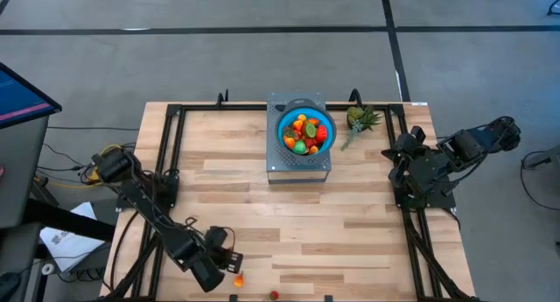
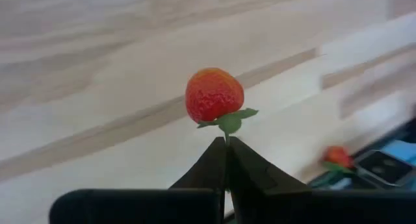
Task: Pick & Place Fruit
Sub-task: Put the top strawberry into the strainer bowl
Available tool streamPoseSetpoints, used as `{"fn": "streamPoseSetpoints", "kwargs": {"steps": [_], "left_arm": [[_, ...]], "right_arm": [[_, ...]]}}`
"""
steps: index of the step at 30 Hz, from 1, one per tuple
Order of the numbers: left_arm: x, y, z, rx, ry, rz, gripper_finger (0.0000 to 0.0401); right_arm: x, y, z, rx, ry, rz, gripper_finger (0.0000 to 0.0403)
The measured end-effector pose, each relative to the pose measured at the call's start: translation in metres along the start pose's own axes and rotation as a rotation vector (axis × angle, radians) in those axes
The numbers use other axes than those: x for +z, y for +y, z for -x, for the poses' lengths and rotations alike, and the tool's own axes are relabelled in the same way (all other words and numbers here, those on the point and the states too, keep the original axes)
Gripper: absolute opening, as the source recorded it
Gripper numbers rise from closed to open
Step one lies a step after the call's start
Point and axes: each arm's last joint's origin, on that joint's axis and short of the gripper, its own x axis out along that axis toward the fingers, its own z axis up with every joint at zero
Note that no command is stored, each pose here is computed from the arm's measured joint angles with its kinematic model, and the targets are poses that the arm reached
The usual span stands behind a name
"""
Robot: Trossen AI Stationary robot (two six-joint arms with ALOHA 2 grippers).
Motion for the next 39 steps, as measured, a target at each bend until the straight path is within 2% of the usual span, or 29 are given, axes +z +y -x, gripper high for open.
{"fn": "streamPoseSetpoints", "kwargs": {"steps": [7, 16, 28, 32, 39], "left_arm": [[0.019, -0.012, 0.015, -0.092, -0.074, -0.067, 0.0001], [0.062, -0.036, 0.037, -0.23, -0.226, -0.182, 0.0001], [0.131, -0.078, 0.075, -0.464, -0.652, -0.324, 0.0001], [0.156, -0.09, 0.08, -0.501, -0.776, -0.348, 0.0001], [0.197, -0.1, 0.088, -0.498, -0.942, -0.362, 0.0001]], "right_arm": [[0.0, 0.0, 0.0, 0.0, 0.0, 0.002, 0.0], [0.0, 0.0, 0.0, 0.0, 0.001, 0.002, 0.0], [0.0, 0.0, 0.0, 0.0, 0.001, 0.002, 0.0], [0.0, 0.0, 0.0, 0.0, 0.001, 0.0, 0.0], [0.0, 0.0, 0.0, 0.0, 0.0, 0.0, 0.0]]}}
